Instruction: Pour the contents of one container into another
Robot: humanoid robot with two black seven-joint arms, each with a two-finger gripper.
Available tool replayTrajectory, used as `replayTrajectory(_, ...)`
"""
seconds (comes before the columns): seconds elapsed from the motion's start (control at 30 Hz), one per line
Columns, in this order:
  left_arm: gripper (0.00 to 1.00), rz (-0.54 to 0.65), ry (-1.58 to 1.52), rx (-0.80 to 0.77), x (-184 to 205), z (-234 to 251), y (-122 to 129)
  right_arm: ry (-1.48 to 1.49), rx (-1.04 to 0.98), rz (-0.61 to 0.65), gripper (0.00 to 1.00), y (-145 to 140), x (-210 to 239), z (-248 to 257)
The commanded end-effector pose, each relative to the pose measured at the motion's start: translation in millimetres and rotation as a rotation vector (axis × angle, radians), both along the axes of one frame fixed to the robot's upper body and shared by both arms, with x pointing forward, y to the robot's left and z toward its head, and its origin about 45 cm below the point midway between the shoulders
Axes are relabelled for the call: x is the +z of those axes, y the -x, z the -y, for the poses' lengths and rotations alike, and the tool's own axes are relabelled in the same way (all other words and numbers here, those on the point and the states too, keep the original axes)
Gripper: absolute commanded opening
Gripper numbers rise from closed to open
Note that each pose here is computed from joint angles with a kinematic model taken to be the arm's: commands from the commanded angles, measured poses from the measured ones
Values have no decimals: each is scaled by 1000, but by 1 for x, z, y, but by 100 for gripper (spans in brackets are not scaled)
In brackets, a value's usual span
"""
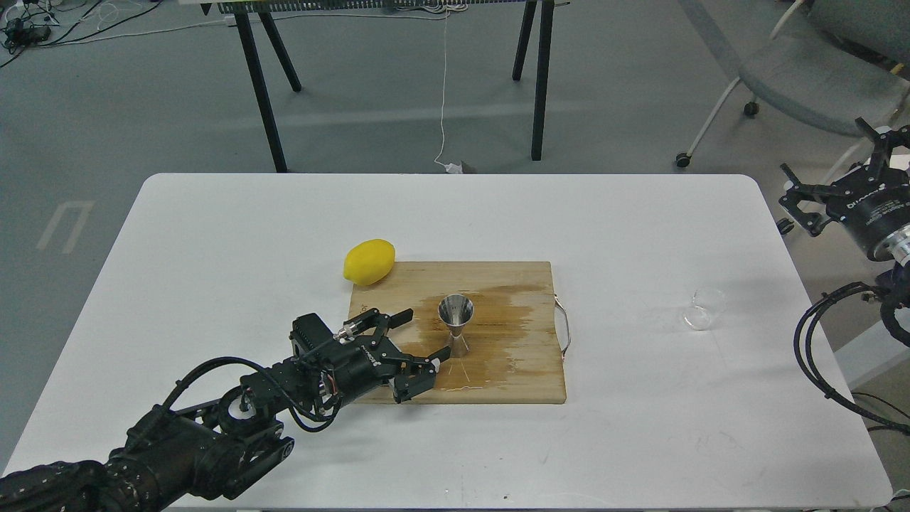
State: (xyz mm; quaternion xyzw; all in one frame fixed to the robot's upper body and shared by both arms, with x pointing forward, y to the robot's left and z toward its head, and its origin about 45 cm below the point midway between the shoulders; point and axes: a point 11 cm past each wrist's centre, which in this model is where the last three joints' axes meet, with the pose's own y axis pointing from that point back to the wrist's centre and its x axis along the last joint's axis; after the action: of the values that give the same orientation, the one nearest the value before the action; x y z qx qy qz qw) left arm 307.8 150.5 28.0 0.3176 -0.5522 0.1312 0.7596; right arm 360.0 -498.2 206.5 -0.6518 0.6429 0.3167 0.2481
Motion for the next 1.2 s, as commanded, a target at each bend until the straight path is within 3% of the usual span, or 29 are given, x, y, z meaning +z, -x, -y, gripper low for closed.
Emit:
replayTrajectory(0.0,96,10,23,12,9,-8,-3,0,0,1,99,0,0,0)
replayTrajectory(0.23,95,21,8,128,23,-74,-15,-2,-3,9,99,-1,3,1)
replayTrajectory(0.37,91,8,90,372,50,-145,-32,-3,-4,14,99,-2,5,1)
replayTrajectory(0.67,91,87,532,898,134,-236,-91,13,100,-32,99,-13,-7,-32)
replayTrajectory(0.8,91,-326,778,865,160,-245,-110,62,209,-55,99,-31,-5,-64)
replayTrajectory(0.9,94,-662,1045,710,198,-247,-114,62,258,-30,99,-46,4,-85)
replayTrajectory(1.03,98,-581,1405,810,221,-296,-121,-47,322,62,94,-74,22,-140)
replayTrajectory(1.17,98,-600,1473,812,213,-288,-125,-202,226,82,93,-81,45,-138)
